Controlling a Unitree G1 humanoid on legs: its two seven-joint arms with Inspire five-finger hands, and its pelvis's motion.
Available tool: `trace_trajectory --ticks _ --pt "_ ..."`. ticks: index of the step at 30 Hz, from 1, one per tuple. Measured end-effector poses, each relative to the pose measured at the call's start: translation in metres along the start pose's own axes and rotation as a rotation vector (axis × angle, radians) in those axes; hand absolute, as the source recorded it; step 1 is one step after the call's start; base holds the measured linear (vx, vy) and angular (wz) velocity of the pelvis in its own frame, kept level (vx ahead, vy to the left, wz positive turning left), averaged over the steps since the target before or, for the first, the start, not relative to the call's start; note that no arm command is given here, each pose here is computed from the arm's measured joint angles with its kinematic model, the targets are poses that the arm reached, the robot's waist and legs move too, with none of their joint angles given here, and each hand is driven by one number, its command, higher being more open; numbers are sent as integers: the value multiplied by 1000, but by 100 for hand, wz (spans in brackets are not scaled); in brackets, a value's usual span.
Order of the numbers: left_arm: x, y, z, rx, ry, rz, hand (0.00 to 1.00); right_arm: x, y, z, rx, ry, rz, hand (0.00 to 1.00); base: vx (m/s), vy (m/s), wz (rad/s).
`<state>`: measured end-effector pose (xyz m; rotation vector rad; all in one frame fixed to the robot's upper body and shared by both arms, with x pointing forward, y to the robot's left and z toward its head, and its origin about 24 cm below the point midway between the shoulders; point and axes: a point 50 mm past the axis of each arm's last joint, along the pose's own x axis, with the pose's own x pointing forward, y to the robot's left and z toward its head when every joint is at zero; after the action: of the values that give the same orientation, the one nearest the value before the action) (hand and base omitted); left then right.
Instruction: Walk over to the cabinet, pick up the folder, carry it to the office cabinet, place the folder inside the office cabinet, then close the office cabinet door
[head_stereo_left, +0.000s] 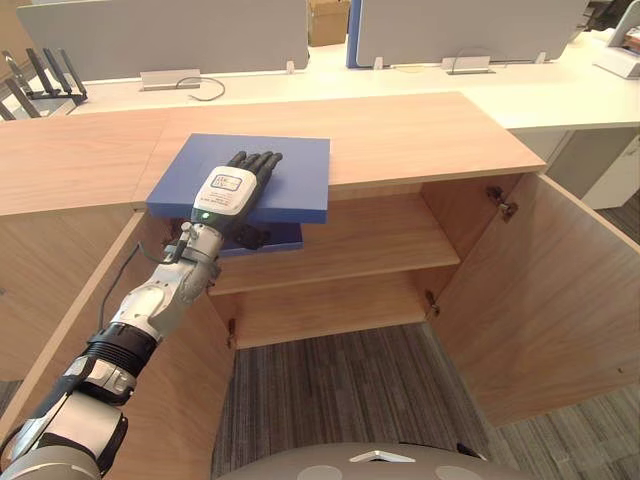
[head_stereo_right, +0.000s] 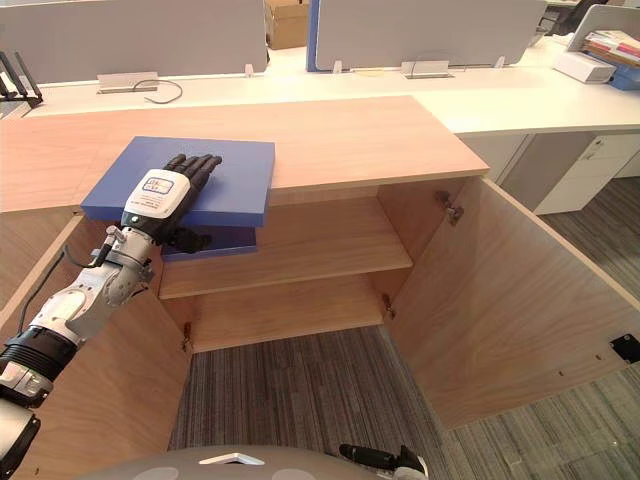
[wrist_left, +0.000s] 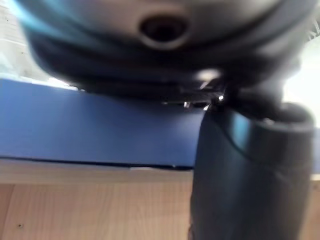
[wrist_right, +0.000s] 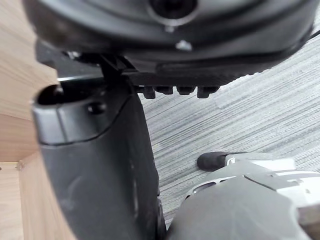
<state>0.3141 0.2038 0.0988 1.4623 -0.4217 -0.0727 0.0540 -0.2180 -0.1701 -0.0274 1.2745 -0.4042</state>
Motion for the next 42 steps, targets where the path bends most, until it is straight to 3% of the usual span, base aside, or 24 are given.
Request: trace_trajectory --ticks 9,24,28,33,38,42 --pt "3 19 -8 -4 40 154 0 0 -1 -1 0 1 -15 100 -11 -3 -3" --pt "5 15 -9 42 60 143 0 0 -2 -1 -3 -2 -21 100 -6 -2 0" --pt "-5 20 16 -105 90 262 0 0 -1 0 -12 -7 -21 100 -17 -6 1" --pt "-32 31 74 -392 -92 326 0 -1 -2 -2 -25 -2 -36 100 0 0 0" --pt "-50 39 100 -729 -165 341 0 -1 -2 -1 -62 -8 -31 100 0 0 3" --pt "-55 45 102 -945 -153 375 0 0 -2 0 -81 -13 -28 100 -32 -4 2"
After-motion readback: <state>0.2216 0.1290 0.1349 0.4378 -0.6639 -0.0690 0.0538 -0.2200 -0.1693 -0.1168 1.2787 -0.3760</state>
